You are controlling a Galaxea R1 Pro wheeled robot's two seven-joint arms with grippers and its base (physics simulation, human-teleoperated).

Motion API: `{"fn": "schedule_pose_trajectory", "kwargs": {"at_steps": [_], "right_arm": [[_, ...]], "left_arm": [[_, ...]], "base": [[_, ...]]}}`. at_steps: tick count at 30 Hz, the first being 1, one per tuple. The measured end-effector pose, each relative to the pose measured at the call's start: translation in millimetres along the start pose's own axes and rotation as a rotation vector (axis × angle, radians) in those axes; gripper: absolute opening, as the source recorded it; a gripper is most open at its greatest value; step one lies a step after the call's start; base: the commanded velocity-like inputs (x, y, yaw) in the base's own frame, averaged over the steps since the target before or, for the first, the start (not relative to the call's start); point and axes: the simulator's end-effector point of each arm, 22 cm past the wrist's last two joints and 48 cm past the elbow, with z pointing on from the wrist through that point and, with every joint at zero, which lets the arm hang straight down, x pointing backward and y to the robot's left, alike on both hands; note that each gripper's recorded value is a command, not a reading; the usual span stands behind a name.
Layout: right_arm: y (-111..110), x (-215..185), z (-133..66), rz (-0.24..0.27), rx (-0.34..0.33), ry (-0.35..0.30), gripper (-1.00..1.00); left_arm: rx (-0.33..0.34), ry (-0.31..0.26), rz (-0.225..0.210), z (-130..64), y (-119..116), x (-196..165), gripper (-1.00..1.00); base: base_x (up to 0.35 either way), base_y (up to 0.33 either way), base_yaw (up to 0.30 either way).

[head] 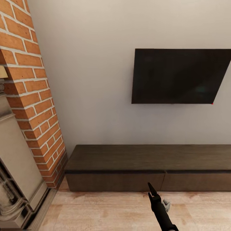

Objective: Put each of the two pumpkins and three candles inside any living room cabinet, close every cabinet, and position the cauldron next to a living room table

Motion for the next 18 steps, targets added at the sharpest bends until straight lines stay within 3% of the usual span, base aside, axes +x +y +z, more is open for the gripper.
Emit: {"fn": "schedule_pose_trajectory", "kwargs": {"at_steps": [18], "right_arm": [[-34,6,-1.9,0.004,0.000,0.001,1.00]], "left_arm": [[0.018,-0.057,0.009,21.7,-4,13,1.00]], "base": [[0.000,0.000,0.000]]}}
